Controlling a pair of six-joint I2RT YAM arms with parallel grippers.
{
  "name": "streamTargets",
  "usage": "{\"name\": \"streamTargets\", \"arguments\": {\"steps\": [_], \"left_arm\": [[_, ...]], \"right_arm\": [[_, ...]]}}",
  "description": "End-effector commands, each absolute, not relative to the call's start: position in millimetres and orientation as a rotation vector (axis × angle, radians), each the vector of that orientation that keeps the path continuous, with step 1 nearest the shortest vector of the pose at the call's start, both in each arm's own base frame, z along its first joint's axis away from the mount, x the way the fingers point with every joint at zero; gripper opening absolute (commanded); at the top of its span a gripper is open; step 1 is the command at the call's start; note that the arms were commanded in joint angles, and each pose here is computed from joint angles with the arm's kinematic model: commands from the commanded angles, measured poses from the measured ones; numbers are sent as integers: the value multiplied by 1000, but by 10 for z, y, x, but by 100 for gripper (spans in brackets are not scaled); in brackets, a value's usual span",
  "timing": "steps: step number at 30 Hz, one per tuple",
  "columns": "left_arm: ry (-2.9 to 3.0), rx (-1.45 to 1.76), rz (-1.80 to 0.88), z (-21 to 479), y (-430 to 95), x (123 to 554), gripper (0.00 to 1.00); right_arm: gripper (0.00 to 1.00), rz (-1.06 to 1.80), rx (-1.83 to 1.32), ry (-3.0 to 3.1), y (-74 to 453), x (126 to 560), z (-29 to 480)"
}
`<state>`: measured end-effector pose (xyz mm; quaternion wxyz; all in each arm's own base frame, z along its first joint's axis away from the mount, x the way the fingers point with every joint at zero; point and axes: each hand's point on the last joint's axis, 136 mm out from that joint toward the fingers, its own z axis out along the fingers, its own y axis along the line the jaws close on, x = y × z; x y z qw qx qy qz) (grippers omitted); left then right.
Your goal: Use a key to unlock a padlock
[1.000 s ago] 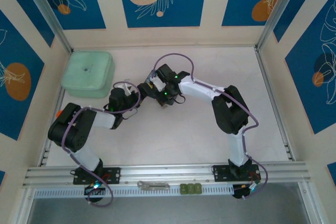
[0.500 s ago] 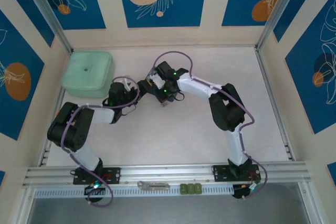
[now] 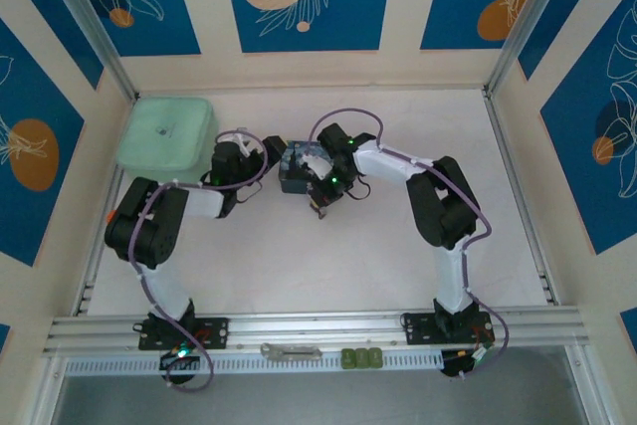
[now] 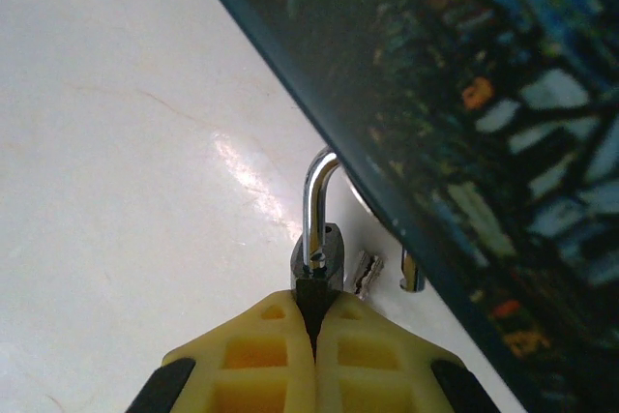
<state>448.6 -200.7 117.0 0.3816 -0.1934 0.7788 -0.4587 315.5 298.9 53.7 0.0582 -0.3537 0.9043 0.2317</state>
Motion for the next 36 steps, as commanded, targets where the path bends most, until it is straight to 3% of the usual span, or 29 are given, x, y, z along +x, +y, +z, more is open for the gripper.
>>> {"name": "streamTargets", "arguments": {"steps": [1, 13, 18, 22, 28, 36], "left_arm": [[1924, -466, -1220, 1301, -2054, 4640, 89], [2069, -446, -1207, 856, -2212, 4412, 63], [2185, -383, -1132, 716, -2286, 4319, 61], [2204, -384, -1086, 670, -2232, 4278, 50], [2238, -386, -1074, 566, -2244, 4244, 44], [2232, -389, -1086, 574, -2267, 4209, 42]], "right_arm": [[0, 804, -1074, 2652, 3077, 3141, 820], [0, 778, -1060, 2629, 3132, 3278, 807], [0, 770, -1051, 2633, 3137, 3304, 782], [0, 788, -1046, 2613, 3183, 3337, 833], [0, 862, -1066, 2549, 3356, 3339, 936], [0, 696, -1145, 2500, 3451, 3430, 808]]}}
